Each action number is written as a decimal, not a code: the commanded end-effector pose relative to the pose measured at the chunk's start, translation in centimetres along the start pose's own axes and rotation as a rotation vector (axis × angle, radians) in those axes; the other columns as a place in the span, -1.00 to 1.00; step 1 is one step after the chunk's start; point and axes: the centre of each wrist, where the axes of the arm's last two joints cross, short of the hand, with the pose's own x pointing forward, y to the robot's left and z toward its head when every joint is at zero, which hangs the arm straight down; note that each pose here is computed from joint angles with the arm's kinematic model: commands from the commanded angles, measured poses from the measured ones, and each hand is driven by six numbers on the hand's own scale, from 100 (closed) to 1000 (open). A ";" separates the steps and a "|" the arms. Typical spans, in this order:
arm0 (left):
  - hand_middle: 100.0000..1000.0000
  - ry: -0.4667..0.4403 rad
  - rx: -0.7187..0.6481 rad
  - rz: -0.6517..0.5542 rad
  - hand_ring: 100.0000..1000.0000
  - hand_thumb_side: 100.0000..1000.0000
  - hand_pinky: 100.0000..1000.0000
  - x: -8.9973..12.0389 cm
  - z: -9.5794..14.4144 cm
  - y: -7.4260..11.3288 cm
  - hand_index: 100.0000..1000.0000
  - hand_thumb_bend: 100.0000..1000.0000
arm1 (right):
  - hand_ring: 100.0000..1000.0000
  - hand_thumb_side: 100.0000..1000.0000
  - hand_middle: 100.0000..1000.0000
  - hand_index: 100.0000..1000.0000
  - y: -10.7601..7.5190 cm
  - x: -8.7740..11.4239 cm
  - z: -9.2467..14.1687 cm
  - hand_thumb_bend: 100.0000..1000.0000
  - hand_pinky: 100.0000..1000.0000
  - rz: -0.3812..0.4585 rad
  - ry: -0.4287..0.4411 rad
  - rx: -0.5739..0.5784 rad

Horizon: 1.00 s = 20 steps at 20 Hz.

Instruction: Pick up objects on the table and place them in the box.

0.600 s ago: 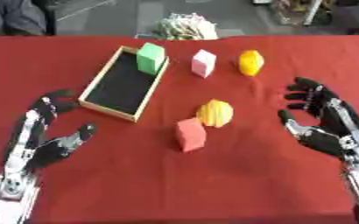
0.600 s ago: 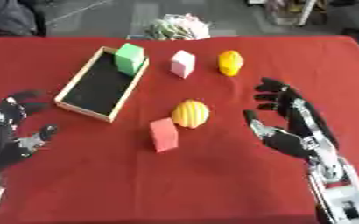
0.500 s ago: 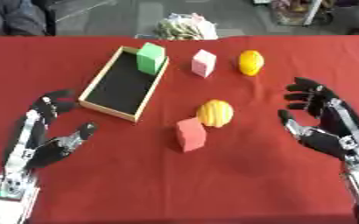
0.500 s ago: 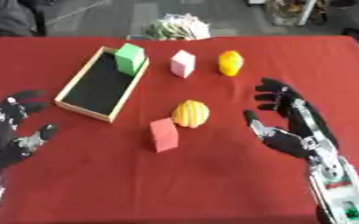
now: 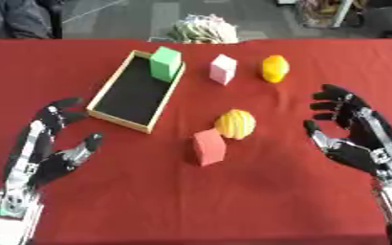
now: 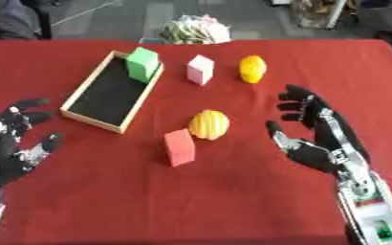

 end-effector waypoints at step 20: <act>0.53 -0.038 -0.075 0.011 0.42 -0.22 0.66 0.7 -0.4 -0.5 0.60 0.27 | 0.62 -0.98 0.63 0.86 -11.5 6.4 -11.4 -0.46 0.47 0.542 -0.016 0.189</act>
